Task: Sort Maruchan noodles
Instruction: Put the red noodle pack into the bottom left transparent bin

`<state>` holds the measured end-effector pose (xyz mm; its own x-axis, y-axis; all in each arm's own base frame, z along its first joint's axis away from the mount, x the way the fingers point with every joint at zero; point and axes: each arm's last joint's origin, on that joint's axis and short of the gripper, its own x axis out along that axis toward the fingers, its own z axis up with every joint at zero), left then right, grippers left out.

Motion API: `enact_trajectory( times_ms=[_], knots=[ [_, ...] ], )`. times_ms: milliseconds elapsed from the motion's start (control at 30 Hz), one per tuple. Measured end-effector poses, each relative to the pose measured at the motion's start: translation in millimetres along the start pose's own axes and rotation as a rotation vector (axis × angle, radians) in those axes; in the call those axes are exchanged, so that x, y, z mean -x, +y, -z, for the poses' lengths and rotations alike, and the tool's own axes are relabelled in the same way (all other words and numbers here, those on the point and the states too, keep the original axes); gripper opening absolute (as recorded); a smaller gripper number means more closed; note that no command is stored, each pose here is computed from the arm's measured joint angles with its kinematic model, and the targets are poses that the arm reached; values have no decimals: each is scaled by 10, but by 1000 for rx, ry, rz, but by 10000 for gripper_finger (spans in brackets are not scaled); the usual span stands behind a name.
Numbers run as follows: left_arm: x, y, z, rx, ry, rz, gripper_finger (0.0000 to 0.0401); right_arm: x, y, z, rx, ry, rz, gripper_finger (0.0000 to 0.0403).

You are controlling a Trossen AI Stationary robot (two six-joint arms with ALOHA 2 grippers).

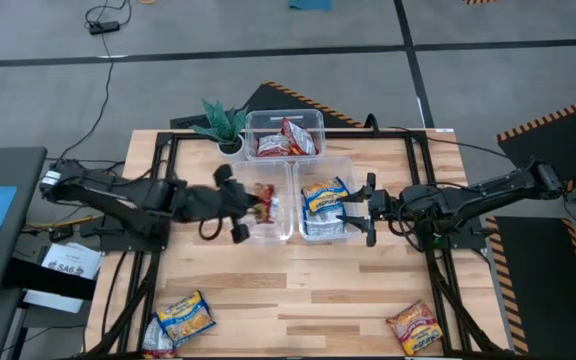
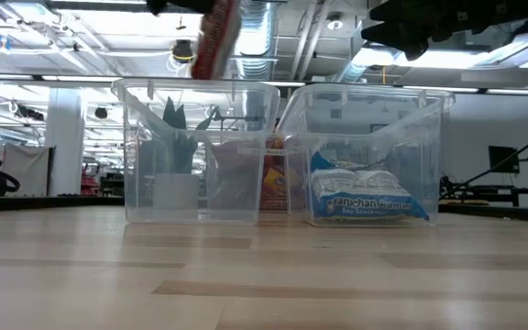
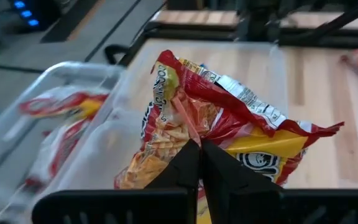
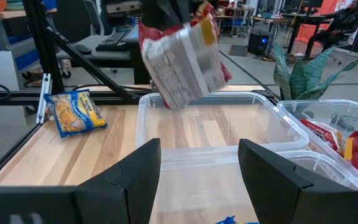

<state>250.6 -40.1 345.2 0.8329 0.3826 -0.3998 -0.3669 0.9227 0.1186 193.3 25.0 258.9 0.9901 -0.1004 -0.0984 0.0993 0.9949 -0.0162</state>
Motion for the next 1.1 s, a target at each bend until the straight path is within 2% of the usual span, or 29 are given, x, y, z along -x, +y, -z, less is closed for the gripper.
enact_trajectory(
  times_ms=[200,400,500,833,967,1100],
  knots=[
    [-369,180,304,21,-48,18,0,0,0,15,4,15,0,239],
    [-535,266,559,71,-108,38,8,0,-1,18,5,18,0,239],
    [-557,290,587,96,-129,49,35,0,0,18,5,18,0,239],
    [-548,301,567,103,-154,47,175,0,0,17,4,17,0,239],
    [-453,310,531,133,-166,120,204,0,-1,18,4,18,0,239],
    [-310,300,501,173,-168,220,210,0,0,20,4,20,0,239]
  ],
)
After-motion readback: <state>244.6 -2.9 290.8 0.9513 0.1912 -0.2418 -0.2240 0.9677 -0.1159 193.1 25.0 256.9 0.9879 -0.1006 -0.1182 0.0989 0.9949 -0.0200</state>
